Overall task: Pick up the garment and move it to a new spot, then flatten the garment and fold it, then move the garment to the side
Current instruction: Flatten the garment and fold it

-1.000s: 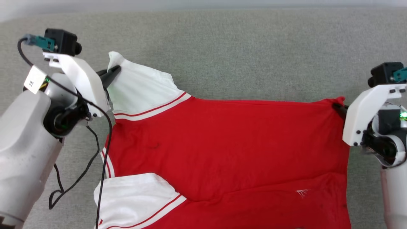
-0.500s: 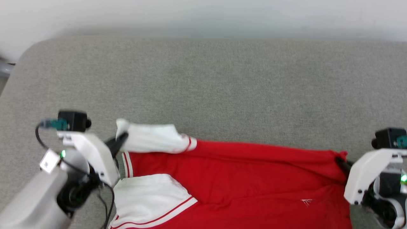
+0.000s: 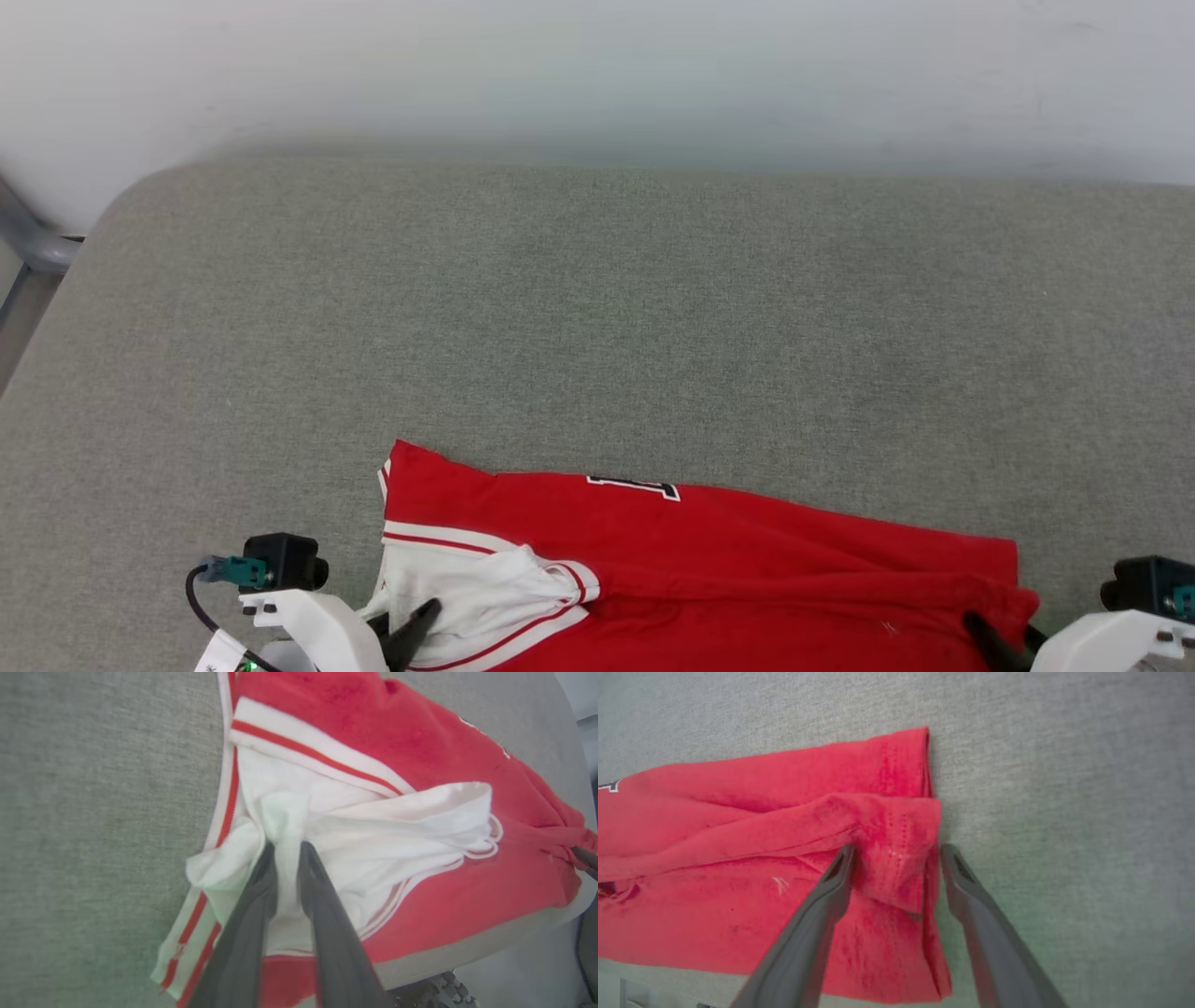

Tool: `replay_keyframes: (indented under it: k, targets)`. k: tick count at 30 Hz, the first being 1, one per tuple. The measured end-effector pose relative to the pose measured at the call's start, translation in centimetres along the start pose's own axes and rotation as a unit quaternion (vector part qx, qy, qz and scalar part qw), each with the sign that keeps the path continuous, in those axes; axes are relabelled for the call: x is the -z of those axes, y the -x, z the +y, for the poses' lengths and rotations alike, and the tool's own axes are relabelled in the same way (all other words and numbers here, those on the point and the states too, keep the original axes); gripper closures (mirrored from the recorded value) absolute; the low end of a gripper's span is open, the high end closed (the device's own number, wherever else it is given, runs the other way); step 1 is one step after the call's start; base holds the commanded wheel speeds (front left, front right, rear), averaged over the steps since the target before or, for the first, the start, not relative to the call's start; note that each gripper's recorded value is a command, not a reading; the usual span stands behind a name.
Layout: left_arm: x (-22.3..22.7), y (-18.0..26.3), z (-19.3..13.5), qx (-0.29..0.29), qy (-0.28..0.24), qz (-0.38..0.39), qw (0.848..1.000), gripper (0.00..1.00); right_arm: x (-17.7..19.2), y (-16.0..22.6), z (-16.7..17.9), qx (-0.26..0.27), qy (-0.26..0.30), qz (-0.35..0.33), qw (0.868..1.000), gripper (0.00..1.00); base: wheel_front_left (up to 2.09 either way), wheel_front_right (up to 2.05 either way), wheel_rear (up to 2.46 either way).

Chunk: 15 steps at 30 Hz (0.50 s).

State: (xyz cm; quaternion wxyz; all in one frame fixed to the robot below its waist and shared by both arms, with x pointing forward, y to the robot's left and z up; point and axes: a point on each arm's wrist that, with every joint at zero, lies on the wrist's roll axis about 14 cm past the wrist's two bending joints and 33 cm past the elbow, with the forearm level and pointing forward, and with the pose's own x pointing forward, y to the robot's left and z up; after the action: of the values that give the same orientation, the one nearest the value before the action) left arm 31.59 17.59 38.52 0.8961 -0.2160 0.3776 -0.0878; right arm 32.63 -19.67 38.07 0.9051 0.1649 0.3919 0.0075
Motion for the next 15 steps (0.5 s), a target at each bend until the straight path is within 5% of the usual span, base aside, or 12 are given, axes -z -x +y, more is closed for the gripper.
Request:
replay_keyframes:
  k: [7, 15]
  targets:
    - [-3.2, 0.7, -0.7, 0.001, -0.033, -0.097, 0.995, 0.0, -1.2, 1.9, 0.4, -0.009, -0.002, -0.069, 0.998, 0.0, 0.0, 0.0, 0.0]
    - [-8.3, 2.6, -2.7, 0.007, -0.098, -0.239, 0.966, 0.0, -3.9, 4.3, 0.4, -0.004, 0.015, -0.111, 0.994, 0.0, 0.0, 0.0, 0.0]
